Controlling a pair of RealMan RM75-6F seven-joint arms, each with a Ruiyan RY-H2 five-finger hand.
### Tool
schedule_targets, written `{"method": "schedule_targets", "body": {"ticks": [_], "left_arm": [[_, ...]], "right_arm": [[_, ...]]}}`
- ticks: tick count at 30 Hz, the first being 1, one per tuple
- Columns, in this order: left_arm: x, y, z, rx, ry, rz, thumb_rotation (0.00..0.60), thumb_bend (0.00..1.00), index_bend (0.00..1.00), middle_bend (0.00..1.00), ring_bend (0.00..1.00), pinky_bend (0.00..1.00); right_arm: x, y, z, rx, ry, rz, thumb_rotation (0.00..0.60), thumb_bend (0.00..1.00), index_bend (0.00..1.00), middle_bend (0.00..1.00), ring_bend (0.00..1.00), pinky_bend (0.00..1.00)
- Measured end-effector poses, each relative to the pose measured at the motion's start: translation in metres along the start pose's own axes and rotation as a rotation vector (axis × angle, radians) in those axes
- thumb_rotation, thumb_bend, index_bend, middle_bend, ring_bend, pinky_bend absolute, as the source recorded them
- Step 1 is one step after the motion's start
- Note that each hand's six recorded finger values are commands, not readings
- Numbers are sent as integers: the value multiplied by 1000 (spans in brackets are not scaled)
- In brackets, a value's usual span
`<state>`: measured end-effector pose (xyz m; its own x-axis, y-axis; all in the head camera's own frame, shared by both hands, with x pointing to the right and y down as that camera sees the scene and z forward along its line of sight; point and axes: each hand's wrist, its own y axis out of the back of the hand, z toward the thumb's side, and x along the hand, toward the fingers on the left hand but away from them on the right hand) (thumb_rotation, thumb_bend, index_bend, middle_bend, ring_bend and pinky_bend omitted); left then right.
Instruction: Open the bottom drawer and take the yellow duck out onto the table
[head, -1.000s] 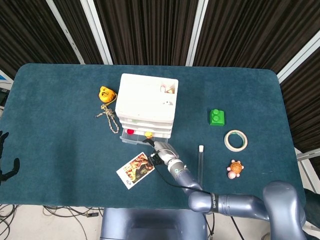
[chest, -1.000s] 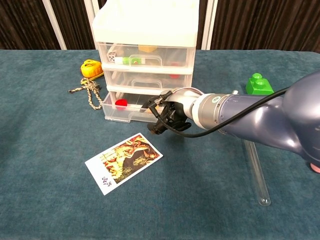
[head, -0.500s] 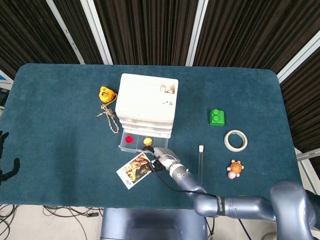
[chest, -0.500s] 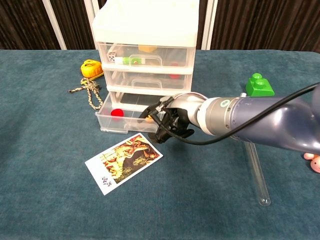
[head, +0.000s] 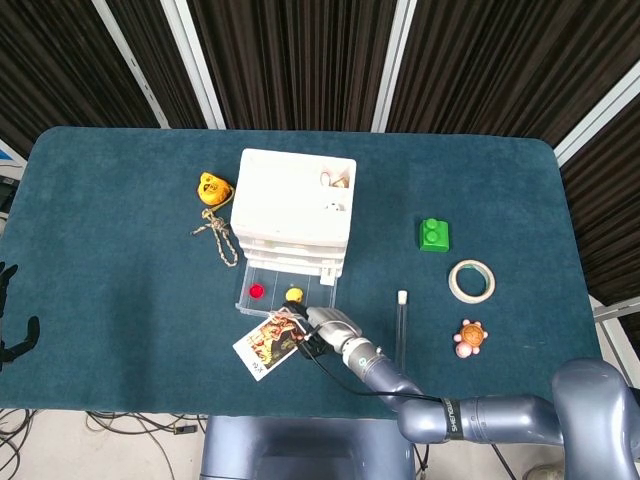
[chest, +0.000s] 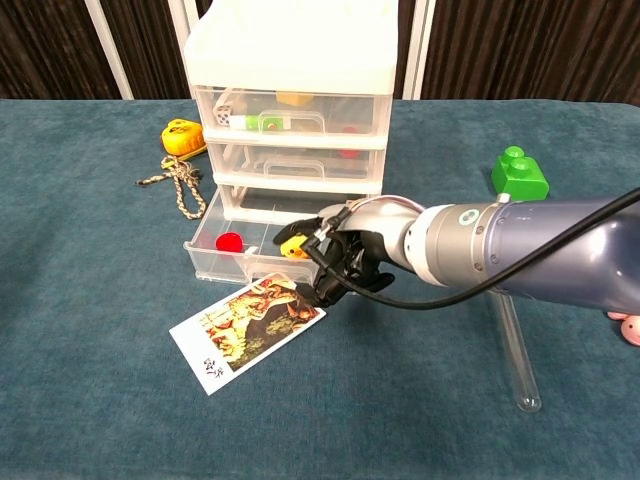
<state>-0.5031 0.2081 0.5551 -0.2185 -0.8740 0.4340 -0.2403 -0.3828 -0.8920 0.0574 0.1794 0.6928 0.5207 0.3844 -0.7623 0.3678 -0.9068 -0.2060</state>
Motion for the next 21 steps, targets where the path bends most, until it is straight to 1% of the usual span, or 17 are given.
{"method": "schedule_targets", "body": {"ticks": [2,4,8,10,13,17,21], "left_arm": [[0,0,0,0,0,0,600,461,0,0,0,0],[0,0,0,0,1,-1,600,461,0,0,0,0],[0,0,0,1,2,-2,600,461,0,0,0,0],[0,0,0,0,2,-2,600,461,0,0,0,0],[0,-1,0,2,4,-5,600,461,0,0,0,0],[0,-1,0,3,5,-5,600,461,0,0,0,0],[0,-2,0,2,6,-12,600,461,0,0,0,0]], "right_arm": [[1,1,1,-2,4,-4,600,390,0,937,1000,1000],[3,2,2,-10,11,-1,600,364,0,937,1000,1000],[8,2,3,-34,23,26,600,359,0,946,1000,1000],[12,7,4,-42,34,29,600,357,4,951,1000,1000],[18,22,9,-28,62,5,600,339,26,958,1000,1000],[22,45,19,25,107,-39,600,315,46,967,1000,1000],[16,67,24,140,129,-96,600,315,119,973,1000,1000]]}}
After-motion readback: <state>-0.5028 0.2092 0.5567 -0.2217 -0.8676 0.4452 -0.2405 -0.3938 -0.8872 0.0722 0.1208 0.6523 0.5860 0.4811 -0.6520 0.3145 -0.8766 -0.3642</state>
